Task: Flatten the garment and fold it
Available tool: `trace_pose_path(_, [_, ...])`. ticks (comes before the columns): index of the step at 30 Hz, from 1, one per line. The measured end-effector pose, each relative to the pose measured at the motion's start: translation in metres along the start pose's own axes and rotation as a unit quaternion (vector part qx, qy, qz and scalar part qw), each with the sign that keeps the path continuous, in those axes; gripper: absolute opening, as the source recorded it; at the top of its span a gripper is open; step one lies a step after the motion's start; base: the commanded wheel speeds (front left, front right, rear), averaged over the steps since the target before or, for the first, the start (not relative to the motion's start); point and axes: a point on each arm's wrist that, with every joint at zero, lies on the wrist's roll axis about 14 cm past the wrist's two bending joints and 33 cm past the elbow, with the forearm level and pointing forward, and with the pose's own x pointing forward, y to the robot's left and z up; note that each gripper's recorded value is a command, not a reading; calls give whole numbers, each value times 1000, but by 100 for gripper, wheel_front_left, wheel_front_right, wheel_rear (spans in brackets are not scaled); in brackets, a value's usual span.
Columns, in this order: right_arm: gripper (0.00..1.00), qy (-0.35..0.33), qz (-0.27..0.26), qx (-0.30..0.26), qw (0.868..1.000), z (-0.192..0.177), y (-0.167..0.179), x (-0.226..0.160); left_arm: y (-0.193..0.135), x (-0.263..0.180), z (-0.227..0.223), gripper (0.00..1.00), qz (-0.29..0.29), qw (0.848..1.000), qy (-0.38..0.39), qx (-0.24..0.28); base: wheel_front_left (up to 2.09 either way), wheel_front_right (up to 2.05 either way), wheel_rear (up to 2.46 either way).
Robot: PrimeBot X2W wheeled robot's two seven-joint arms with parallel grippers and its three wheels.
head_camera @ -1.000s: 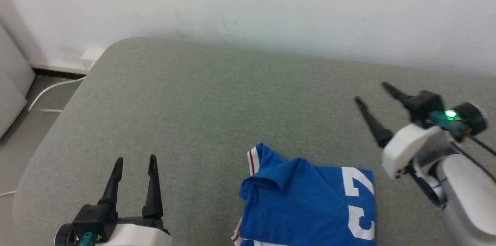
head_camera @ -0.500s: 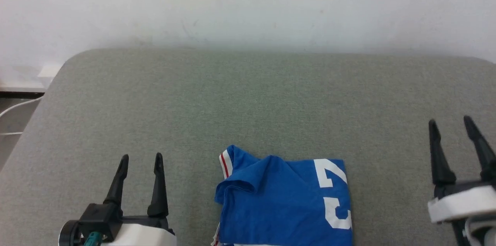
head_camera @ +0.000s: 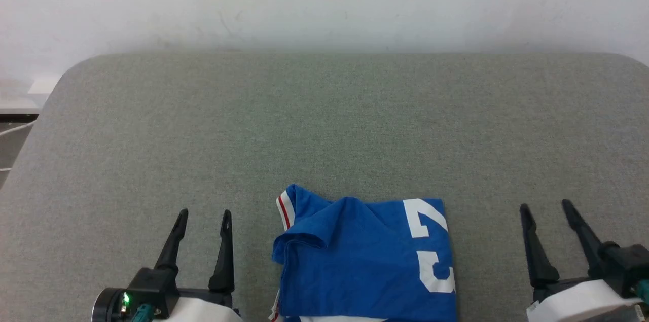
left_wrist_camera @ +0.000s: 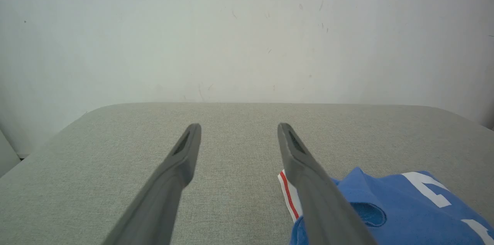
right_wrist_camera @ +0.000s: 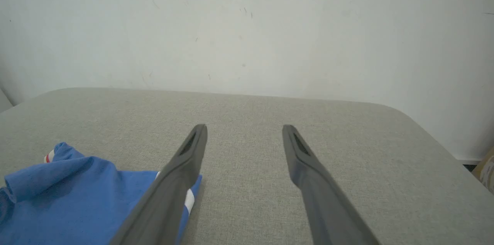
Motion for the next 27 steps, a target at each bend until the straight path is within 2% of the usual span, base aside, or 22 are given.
trace_pose_path(4, [100,78,20,30,996,-23,7,3,-3,5,-2,100,-7,1000,3,-1,0,0,0])
trace_pose_path(7, [100,156,47,68,984,-45,17,4,-5,9,-6,100,-9,1000,9,-1,0,0,0])
trace_pose_path(11, [100,265,88,108,954,-73,33,4,-5,14,-12,100,-11,1000,17,2,0,0,0])
trace_pose_path(13, [100,318,103,106,936,-90,36,1,-4,17,-14,100,-10,1000,19,3,0,0,0])
trace_pose_path(16, [100,372,120,124,912,-109,45,2,-1,20,-16,100,-5,1000,23,4,0,0,0])
trace_pose_path(24, [100,469,166,173,850,-149,86,2,12,19,-25,100,17,999,38,11,0,0,0])
trace_pose_path(27, [100,481,185,173,839,-156,99,5,16,19,-26,100,24,999,40,14,0,0,0])
